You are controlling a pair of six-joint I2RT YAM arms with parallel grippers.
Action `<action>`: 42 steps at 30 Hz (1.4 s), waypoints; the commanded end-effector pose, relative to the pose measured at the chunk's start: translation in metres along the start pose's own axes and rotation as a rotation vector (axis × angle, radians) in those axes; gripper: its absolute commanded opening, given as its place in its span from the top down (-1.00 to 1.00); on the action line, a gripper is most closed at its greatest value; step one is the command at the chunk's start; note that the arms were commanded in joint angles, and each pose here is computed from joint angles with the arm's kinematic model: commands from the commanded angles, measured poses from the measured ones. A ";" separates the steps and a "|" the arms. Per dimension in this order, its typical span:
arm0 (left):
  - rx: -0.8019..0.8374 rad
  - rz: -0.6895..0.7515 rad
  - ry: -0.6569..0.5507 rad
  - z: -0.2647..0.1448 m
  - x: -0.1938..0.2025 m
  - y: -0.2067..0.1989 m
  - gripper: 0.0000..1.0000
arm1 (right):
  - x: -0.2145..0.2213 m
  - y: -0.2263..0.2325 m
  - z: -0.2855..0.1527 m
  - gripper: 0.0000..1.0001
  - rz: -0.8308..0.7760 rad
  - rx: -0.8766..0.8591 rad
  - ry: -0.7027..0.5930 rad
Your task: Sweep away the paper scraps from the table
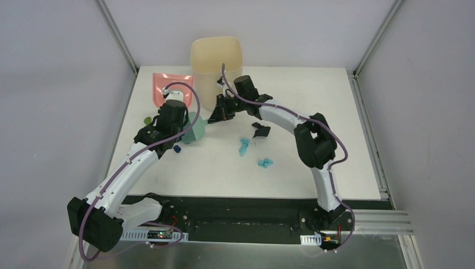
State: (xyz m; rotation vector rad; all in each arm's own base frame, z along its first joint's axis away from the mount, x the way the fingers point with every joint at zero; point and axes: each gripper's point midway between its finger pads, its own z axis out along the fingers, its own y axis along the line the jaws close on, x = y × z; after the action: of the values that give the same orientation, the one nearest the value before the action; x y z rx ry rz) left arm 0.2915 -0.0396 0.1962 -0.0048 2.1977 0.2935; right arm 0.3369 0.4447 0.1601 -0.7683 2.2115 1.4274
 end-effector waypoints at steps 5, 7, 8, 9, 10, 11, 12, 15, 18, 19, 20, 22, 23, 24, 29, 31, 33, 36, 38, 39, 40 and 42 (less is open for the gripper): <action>0.030 -0.058 -0.044 -0.001 -0.015 -0.003 1.00 | 0.015 -0.010 0.020 1.00 0.076 -0.015 0.049; 0.045 -0.058 -0.043 -0.001 -0.014 -0.006 1.00 | -0.002 -0.050 -0.002 1.00 0.465 0.311 -0.121; 0.054 -0.058 -0.042 -0.001 -0.014 -0.007 1.00 | 0.003 -0.060 -0.017 1.00 0.484 0.392 -0.135; 0.064 -0.059 -0.042 -0.002 -0.015 -0.009 1.00 | 0.007 -0.067 -0.034 1.00 0.479 0.447 -0.140; 0.071 -0.059 -0.040 -0.002 -0.015 -0.010 1.00 | 0.009 -0.075 -0.054 1.00 0.480 0.519 -0.163; 0.082 -0.058 -0.037 -0.002 -0.015 -0.012 1.00 | 0.013 -0.082 -0.074 1.00 0.494 0.564 -0.182; 0.094 -0.057 -0.035 -0.002 -0.014 -0.014 1.00 | 0.016 -0.087 -0.093 1.00 0.513 0.596 -0.204; 0.142 -0.047 -0.019 0.000 -0.012 -0.024 1.00 | 0.026 -0.105 -0.155 1.00 0.567 0.701 -0.286; 0.218 -0.024 0.008 0.000 -0.009 -0.039 1.00 | 0.038 -0.115 -0.203 1.00 0.596 0.726 -0.320; 0.254 -0.011 0.017 0.001 -0.008 -0.046 1.00 | 0.042 -0.117 -0.218 1.00 0.607 0.732 -0.322; 0.293 0.010 0.027 0.001 -0.005 -0.054 1.00 | 0.048 -0.118 -0.227 1.00 0.620 0.733 -0.303; 0.372 0.046 0.063 0.003 0.001 -0.069 1.00 | 0.060 -0.118 -0.243 1.00 0.643 0.720 -0.259; 0.401 0.062 0.089 0.004 0.005 -0.076 1.00 | 0.060 -0.113 -0.249 1.00 0.635 0.678 -0.254; 0.428 0.081 0.120 0.004 0.010 -0.081 1.00 | 0.060 -0.109 -0.255 1.00 0.629 0.640 -0.249; 0.574 0.177 0.246 -0.001 0.033 -0.109 1.00 | 0.034 -0.072 -0.289 1.00 0.529 0.496 -0.304; 0.609 0.248 0.271 -0.007 0.042 -0.116 1.00 | 0.017 -0.060 -0.307 1.00 0.487 0.504 -0.365; 0.586 0.331 0.311 -0.014 0.049 -0.115 1.00 | 0.006 -0.054 -0.326 1.00 0.305 0.558 -0.380; 0.483 0.473 0.370 -0.019 0.060 -0.101 1.00 | -0.007 -0.050 -0.347 1.00 0.131 0.655 -0.403; 0.486 0.523 0.398 -0.023 0.070 -0.102 1.00 | -0.015 -0.055 -0.359 1.00 0.042 0.723 -0.412; 0.522 0.530 0.413 -0.027 0.076 -0.107 1.00 | -0.018 -0.058 -0.363 1.00 -0.002 0.754 -0.406; 0.560 0.527 0.426 -0.032 0.080 -0.112 1.00 | -0.022 -0.065 -0.368 1.00 -0.035 0.788 -0.401; 0.613 0.511 0.455 -0.040 0.086 -0.118 1.00 | -0.031 -0.083 -0.377 1.00 -0.105 0.867 -0.368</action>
State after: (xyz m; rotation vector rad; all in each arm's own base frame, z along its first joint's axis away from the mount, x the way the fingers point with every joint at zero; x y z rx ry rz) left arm 0.2371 -0.1514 0.1231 0.8421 2.5945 -0.0710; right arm 0.3667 0.1051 0.2595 -0.0790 2.2381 0.6748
